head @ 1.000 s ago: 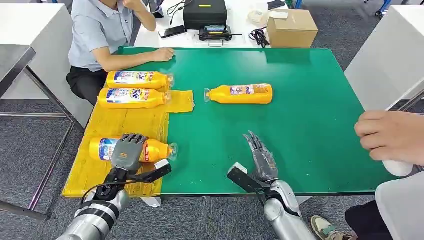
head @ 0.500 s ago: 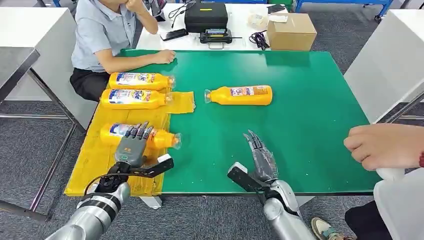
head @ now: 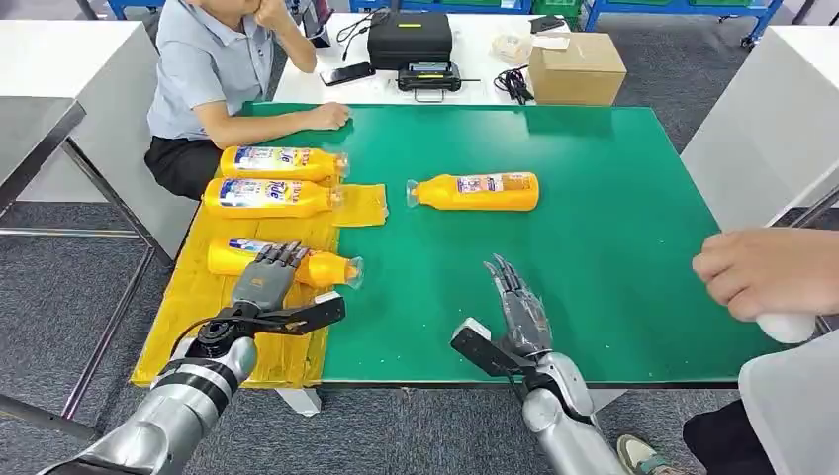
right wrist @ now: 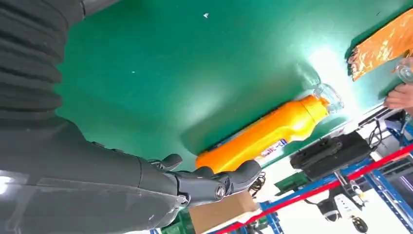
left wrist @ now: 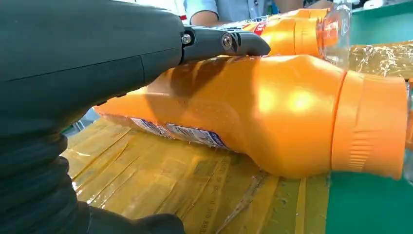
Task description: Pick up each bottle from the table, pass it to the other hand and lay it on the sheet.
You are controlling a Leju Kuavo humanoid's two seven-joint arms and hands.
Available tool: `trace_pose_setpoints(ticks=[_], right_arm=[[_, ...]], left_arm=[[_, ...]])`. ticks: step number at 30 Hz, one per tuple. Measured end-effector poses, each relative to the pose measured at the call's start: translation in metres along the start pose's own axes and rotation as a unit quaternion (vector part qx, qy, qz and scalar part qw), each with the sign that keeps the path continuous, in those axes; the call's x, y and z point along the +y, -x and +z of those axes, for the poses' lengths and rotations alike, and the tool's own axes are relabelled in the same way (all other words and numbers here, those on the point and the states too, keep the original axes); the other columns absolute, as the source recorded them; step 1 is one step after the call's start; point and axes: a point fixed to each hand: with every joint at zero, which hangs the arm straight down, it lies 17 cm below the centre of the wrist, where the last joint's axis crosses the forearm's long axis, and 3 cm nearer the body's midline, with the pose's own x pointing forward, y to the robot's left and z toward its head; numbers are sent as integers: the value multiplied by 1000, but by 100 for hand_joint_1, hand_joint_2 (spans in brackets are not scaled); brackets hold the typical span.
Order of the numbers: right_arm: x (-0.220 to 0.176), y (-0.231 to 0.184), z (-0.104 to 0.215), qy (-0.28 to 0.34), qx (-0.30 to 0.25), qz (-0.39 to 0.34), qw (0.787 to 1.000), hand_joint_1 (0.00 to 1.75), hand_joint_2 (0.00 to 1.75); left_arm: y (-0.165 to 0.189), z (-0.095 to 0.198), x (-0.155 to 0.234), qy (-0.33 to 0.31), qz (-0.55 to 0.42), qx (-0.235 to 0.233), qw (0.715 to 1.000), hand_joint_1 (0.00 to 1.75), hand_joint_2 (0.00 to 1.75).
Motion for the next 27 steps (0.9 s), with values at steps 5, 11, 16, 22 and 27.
trace_pose_setpoints(ticks=[5, 11, 16, 22, 27], right_arm=[[-1, 0, -1, 1, 0, 2, 1000, 0, 175], [-3, 0, -2, 3, 0, 3, 1000, 0, 175], [-5, 2, -2, 8, 2, 10, 1000, 0, 175], [-3, 9, 7, 9, 16, 19, 1000, 0, 175], [-3, 14, 19, 13, 28, 24, 999, 0, 175]], left_arm=[[1, 0, -1, 4, 1, 0, 1000, 0, 175], [1, -1, 0, 4, 0, -1, 1000, 0, 175], [-2, -1, 3, -4, -21, -2, 1000, 0, 175], [-8, 0, 12, -28, -74, 8, 997, 0, 175], [-22, 4, 25, -46, -123, 7, 991, 0, 175]])
